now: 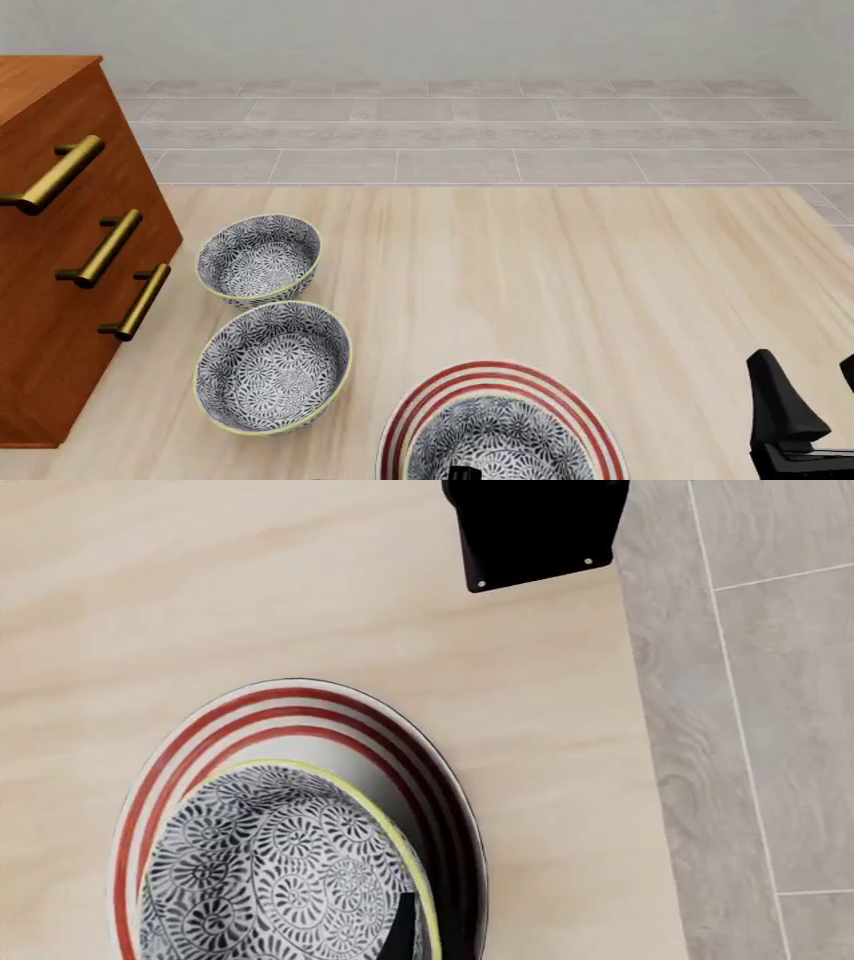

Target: Put the bowl at the front on the plate.

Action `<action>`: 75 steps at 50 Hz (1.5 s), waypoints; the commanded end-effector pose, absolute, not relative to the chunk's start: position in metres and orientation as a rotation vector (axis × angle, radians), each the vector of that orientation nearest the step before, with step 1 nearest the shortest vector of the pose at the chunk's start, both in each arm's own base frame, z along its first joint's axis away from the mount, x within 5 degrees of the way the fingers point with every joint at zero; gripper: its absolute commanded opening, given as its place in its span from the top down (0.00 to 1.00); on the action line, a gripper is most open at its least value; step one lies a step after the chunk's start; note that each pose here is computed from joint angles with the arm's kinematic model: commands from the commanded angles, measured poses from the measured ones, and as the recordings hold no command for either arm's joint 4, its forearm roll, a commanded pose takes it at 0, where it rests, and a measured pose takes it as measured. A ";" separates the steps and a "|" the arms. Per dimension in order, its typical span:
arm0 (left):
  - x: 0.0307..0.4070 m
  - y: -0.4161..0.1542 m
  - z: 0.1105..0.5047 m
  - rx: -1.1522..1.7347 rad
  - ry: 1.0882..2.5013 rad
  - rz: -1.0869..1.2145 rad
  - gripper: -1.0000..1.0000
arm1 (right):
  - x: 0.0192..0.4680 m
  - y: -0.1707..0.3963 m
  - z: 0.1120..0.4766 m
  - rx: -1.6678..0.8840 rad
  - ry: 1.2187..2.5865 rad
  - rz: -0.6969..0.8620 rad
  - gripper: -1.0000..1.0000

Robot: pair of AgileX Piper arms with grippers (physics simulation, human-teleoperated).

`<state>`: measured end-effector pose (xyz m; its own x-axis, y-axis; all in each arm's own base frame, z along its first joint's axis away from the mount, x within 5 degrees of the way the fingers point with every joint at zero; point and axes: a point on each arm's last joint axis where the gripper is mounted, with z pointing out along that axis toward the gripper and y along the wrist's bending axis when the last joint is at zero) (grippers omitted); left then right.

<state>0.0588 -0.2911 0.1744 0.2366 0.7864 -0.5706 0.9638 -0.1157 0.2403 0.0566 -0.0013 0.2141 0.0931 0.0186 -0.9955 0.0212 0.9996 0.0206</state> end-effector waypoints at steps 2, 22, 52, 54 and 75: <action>0.057 -0.292 0.174 1.955 1.588 -0.413 1.00 | 0.057 -0.001 0.214 0.029 1.479 -0.002 0.00; 0.061 -0.291 0.179 1.930 1.614 -0.414 1.00 | 0.057 -0.001 0.214 0.021 1.480 -0.001 0.00; 0.051 -0.290 0.224 1.887 1.575 -0.474 0.00 | 0.057 -0.001 0.214 0.021 1.479 0.000 0.00; 0.050 -0.289 0.228 1.886 1.569 -0.478 0.00 | 0.057 -0.001 0.214 0.022 1.479 0.000 0.00; 0.065 -0.269 0.324 1.743 1.423 -0.495 0.00 | 0.056 -0.001 0.214 0.024 1.478 -0.002 0.00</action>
<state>0.0586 -0.2810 0.2831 0.2578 0.6727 -0.6935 0.9539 -0.0630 0.2935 0.0565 -0.0009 0.2141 0.0920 0.0124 -0.9957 0.0144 0.9998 0.0138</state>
